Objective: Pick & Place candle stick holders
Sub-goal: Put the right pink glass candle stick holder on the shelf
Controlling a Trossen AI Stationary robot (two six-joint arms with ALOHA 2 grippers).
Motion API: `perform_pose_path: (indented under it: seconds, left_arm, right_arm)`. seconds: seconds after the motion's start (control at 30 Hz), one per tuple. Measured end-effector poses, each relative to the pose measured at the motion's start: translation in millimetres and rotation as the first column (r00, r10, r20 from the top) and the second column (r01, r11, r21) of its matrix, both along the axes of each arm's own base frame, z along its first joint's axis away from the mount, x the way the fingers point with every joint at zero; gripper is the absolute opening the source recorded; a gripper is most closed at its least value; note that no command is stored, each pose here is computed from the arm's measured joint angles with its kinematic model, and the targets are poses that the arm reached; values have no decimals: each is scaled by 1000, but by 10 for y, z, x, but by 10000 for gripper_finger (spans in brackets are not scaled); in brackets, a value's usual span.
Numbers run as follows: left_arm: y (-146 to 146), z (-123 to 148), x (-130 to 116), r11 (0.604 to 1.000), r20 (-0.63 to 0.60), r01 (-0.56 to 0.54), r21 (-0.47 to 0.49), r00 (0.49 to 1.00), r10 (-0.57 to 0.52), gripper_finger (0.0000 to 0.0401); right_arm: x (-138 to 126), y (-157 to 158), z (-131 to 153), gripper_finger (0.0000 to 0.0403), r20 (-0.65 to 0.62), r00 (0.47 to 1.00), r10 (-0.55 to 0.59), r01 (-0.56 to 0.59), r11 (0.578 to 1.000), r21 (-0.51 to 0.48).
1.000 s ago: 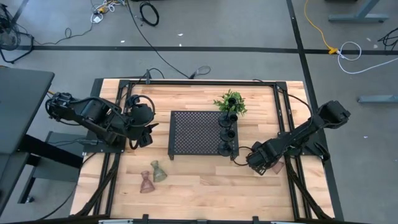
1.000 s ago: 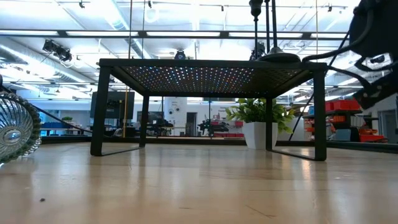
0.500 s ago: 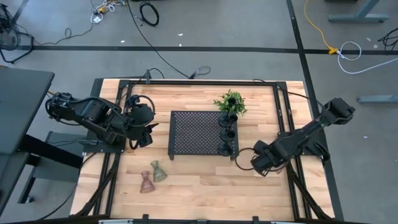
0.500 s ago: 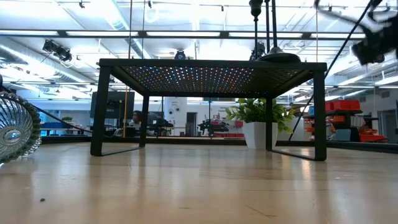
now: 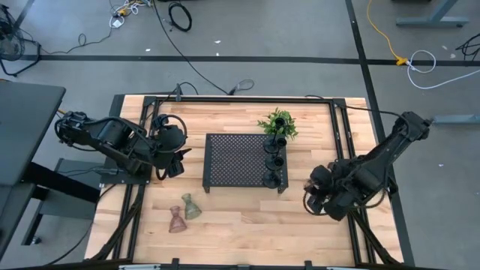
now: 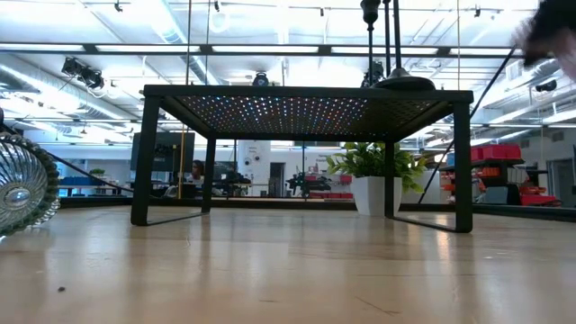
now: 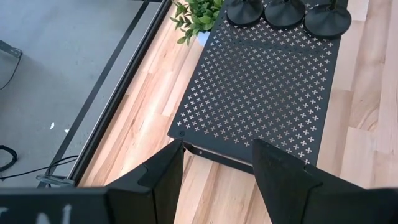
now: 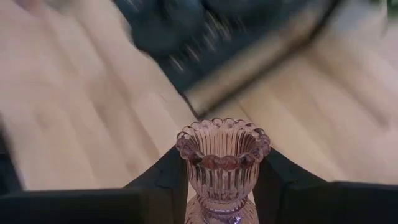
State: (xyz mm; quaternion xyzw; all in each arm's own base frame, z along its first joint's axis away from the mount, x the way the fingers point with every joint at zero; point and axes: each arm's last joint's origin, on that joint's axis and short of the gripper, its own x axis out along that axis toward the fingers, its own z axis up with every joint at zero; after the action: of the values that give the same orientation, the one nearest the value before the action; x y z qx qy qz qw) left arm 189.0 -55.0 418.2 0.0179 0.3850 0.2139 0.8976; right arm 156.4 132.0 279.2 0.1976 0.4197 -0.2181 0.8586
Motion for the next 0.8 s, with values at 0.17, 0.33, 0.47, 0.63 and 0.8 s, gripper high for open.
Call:
perform_pose_path:
  seconds: [0.17, 0.33, 0.47, 0.63, 0.8]
  left_arm:
    - [-4, 6, 9, 1000, 12, 0, -4, 1000, 0, 193]
    - [-12, 21, 30, 1000, 39, 1, -15, 999, 0, 193]
    - [-36, 54, 75, 999, 83, 36, -35, 996, -33, 193]
    - [-130, 135, 147, 990, 175, 138, -37, 976, -130, 193]
    - [-213, 275, 236, 975, 319, 221, -6, 925, -208, 193]
  right_arm:
    - [70, 109, 322, 118, 205, 974, 92, -76, 993, -87]
    - [174, 250, 649, 118, 409, 887, 215, -142, 969, -200]
    - [265, 337, 908, 118, 533, 788, 308, -171, 941, -291]
    - [321, 394, 1188, 118, 653, 663, 366, -149, 919, -364]
    - [341, 370, 1437, 118, 738, 558, 378, -53, 905, -423]
